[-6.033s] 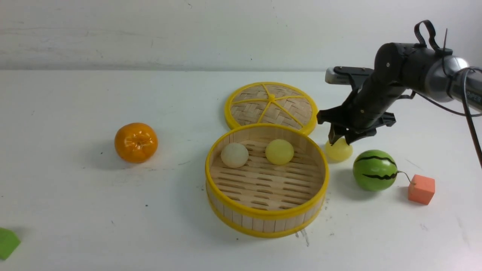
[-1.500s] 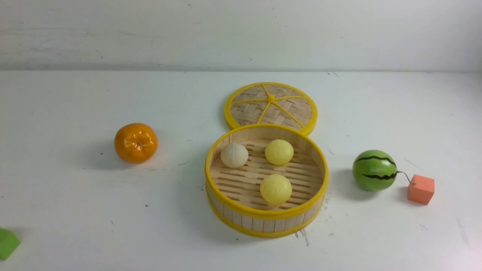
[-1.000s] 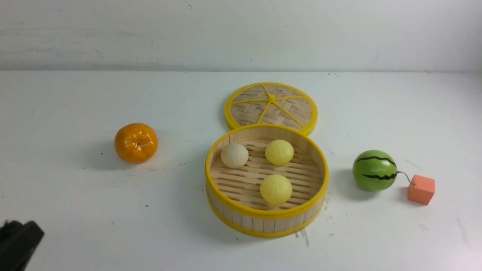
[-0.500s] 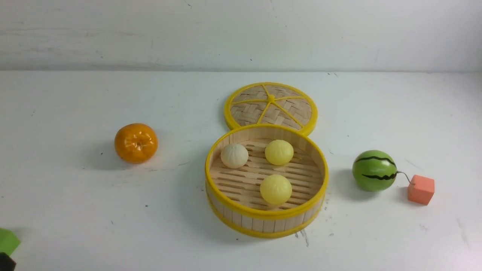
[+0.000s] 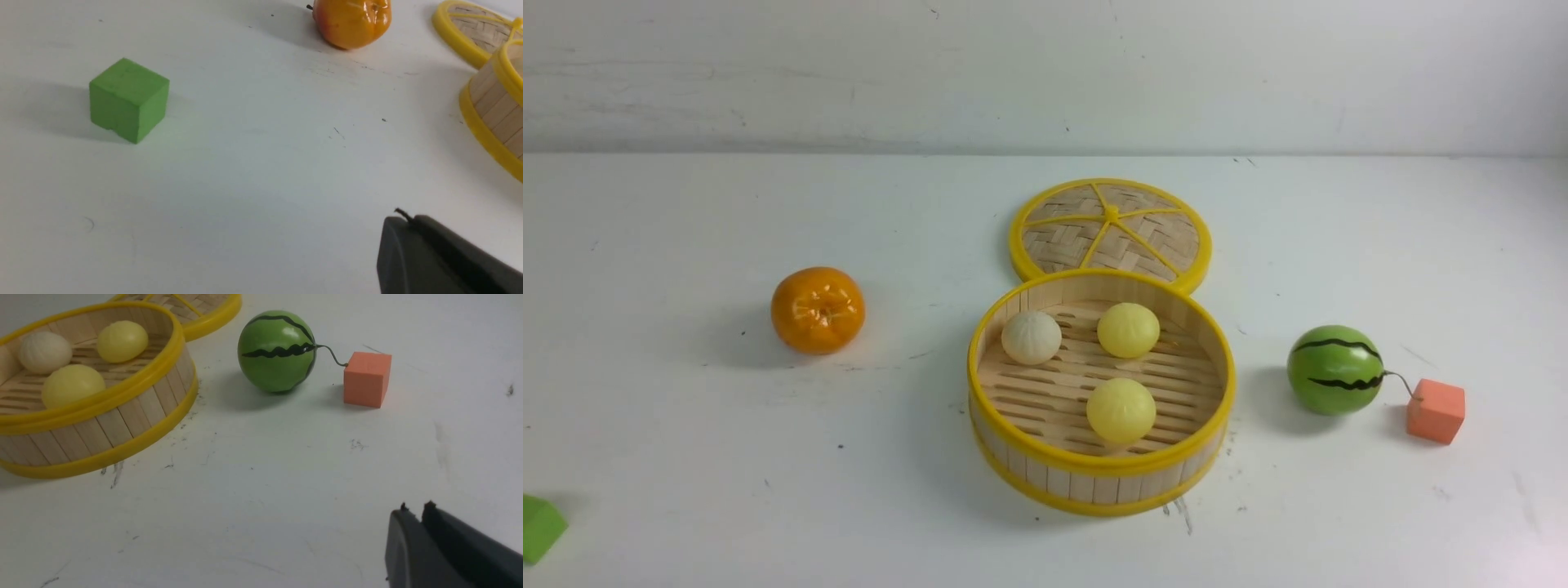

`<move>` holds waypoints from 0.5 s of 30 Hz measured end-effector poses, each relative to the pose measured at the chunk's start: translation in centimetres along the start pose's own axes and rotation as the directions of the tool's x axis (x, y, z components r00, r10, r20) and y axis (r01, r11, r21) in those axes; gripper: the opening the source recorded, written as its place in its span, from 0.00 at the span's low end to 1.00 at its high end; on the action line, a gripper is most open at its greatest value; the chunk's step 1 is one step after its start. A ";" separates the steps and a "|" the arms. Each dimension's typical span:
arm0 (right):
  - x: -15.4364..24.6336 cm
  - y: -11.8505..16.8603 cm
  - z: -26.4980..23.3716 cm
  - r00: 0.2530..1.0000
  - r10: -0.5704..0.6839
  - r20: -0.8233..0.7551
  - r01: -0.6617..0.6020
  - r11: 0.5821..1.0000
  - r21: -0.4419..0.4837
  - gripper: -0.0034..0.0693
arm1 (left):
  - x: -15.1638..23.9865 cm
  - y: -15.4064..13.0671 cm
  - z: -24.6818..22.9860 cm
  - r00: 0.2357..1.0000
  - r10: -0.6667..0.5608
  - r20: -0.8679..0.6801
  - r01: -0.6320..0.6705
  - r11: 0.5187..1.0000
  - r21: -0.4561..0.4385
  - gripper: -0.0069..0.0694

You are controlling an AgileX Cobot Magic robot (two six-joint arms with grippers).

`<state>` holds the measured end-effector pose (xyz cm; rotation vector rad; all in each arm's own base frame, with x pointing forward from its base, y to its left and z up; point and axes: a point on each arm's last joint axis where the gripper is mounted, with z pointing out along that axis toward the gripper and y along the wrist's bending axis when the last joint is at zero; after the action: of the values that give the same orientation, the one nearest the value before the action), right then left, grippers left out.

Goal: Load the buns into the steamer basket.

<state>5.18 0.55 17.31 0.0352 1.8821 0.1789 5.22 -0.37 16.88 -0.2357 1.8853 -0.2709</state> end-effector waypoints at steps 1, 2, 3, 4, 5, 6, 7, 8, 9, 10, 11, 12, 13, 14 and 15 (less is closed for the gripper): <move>0.0 0.0 0.0 1.000 0.000 0.000 0.000 1.000 0.000 0.12 | 0.0 0.0 0.0 1.000 0.006 0.001 -0.006 1.000 0.002 0.07; 0.0 0.0 0.0 1.000 0.000 0.000 0.000 1.000 0.000 0.12 | 0.0 0.0 0.0 1.000 0.008 0.001 -0.008 1.000 0.002 0.07; 0.0 0.0 0.0 1.000 0.000 0.000 0.000 1.000 0.000 0.12 | 0.0 0.0 0.0 1.000 0.010 0.002 -0.010 1.000 0.002 0.07; 0.0 0.0 0.0 1.000 0.000 0.000 0.000 1.000 0.000 0.12 | 0.0 0.0 0.0 1.000 0.012 0.003 -0.012 1.000 0.003 0.07; 0.0 0.0 0.0 1.000 0.000 0.000 0.000 1.000 0.000 0.12 | 0.0 0.0 0.0 1.000 0.013 0.003 -0.013 1.000 0.003 0.07; 0.0 0.0 0.0 1.000 0.000 0.000 0.000 1.000 0.000 0.12 | 0.0 0.0 0.0 1.000 0.014 0.004 -0.014 1.000 0.003 0.07; 0.0 0.0 0.0 1.000 0.000 0.000 0.000 1.000 0.000 0.12 | -0.1 0.0 0.0 1.000 0.016 0.007 -0.016 1.000 0.004 0.07; 0.0 0.0 0.0 1.000 0.000 0.000 0.000 1.000 0.000 0.12 | -0.1 0.0 0.0 1.000 0.015 0.008 -0.016 1.000 0.004 0.07; 0.0 0.0 0.0 1.000 0.000 0.000 0.000 1.000 0.000 0.12 | -0.1 0.0 0.0 1.000 0.016 0.008 -0.016 1.000 0.004 0.07; 0.0 0.0 0.0 1.000 0.000 0.000 0.000 1.000 0.000 0.12 | -0.1 0.0 0.0 1.000 0.016 0.009 -0.016 1.000 0.005 0.07; 0.0 0.0 0.0 1.000 0.000 0.000 0.000 1.000 0.000 0.12 | -0.1 0.0 0.0 1.000 0.016 0.009 -0.016 1.000 0.005 0.07; 0.0 0.0 0.0 1.000 0.000 0.000 0.000 1.000 0.000 0.12 | -0.1 0.0 0.0 1.000 0.016 0.009 -0.016 1.000 0.005 0.07; 0.0 0.0 0.0 1.000 0.000 0.000 0.000 1.000 0.000 0.12 | -0.1 0.0 0.0 1.000 0.015 0.009 -0.015 1.000 0.005 0.07; 0.0 0.0 0.0 1.000 0.000 0.000 0.000 1.000 0.000 0.12 | -0.1 -0.1 0.0 1.000 0.014 0.009 -0.014 1.000 0.006 0.07; 0.0 0.0 0.0 1.000 0.000 0.000 0.000 1.000 0.000 0.12 | -0.1 -0.1 0.0 1.000 0.013 0.009 -0.013 1.000 0.006 0.07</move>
<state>5.18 0.55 17.31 0.0352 1.8821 0.1789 5.25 -0.40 16.97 -0.2201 1.8762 -0.2662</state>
